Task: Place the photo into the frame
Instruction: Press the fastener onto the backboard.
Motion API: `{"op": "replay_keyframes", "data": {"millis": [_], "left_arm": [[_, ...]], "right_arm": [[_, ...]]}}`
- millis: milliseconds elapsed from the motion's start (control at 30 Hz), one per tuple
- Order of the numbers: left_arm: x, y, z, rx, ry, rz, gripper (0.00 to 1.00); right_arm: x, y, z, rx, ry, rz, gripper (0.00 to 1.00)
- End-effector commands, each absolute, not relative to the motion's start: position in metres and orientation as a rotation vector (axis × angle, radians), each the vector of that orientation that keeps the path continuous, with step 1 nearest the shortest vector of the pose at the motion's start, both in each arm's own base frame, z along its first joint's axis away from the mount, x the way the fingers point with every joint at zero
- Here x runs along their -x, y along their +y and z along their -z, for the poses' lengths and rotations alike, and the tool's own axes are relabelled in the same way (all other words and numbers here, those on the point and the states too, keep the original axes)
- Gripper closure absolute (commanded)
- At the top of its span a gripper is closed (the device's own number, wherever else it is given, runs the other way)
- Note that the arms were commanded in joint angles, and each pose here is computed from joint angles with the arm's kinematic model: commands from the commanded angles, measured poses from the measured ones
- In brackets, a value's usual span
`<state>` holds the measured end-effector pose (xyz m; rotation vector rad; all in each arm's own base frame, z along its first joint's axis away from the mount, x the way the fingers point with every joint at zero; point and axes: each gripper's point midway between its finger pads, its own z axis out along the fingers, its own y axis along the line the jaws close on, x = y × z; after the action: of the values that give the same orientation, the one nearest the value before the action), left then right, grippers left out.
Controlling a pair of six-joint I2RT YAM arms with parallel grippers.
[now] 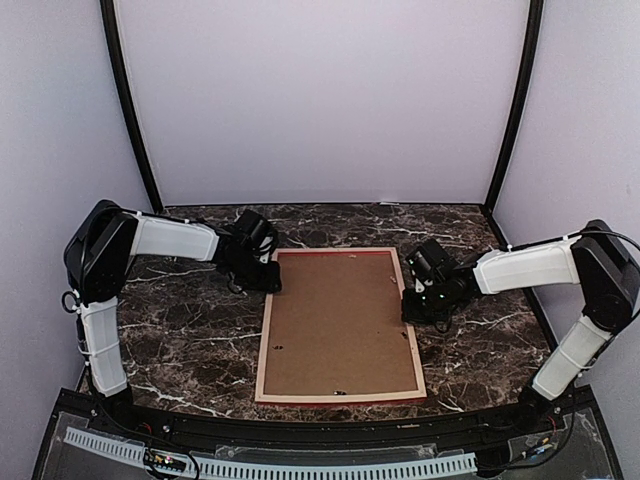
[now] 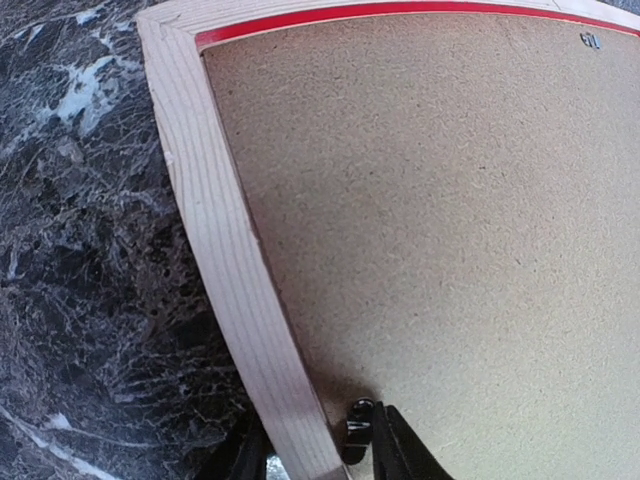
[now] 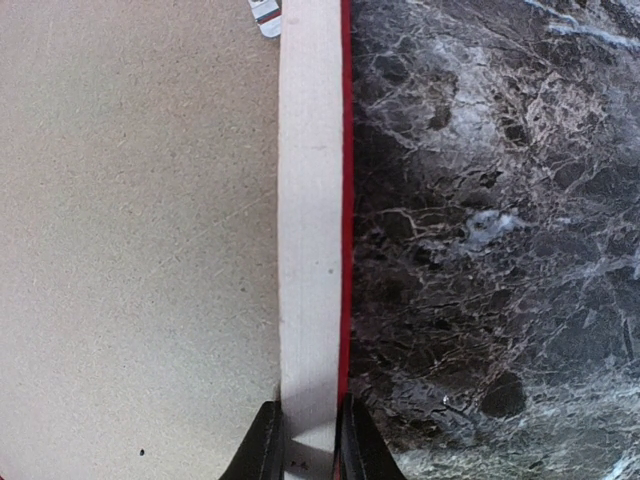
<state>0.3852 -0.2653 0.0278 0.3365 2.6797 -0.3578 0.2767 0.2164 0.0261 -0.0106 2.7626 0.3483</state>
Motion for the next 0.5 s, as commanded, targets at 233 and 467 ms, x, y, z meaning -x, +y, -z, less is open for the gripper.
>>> {"op": "replay_keyframes", "data": {"millis": [233, 467], "left_arm": [[-0.365, -0.248, -0.008, -0.363, 2.771, 0.301, 0.72], [-0.371, -0.254, -0.011, -0.380, 2.741, 0.352, 0.79]], "right_arm": [[-0.259, 0.212, -0.009, -0.010, 2.841, -0.357, 0.84], [-0.259, 0.209, -0.008, 0.005, 2.842, -0.331, 0.84]]}}
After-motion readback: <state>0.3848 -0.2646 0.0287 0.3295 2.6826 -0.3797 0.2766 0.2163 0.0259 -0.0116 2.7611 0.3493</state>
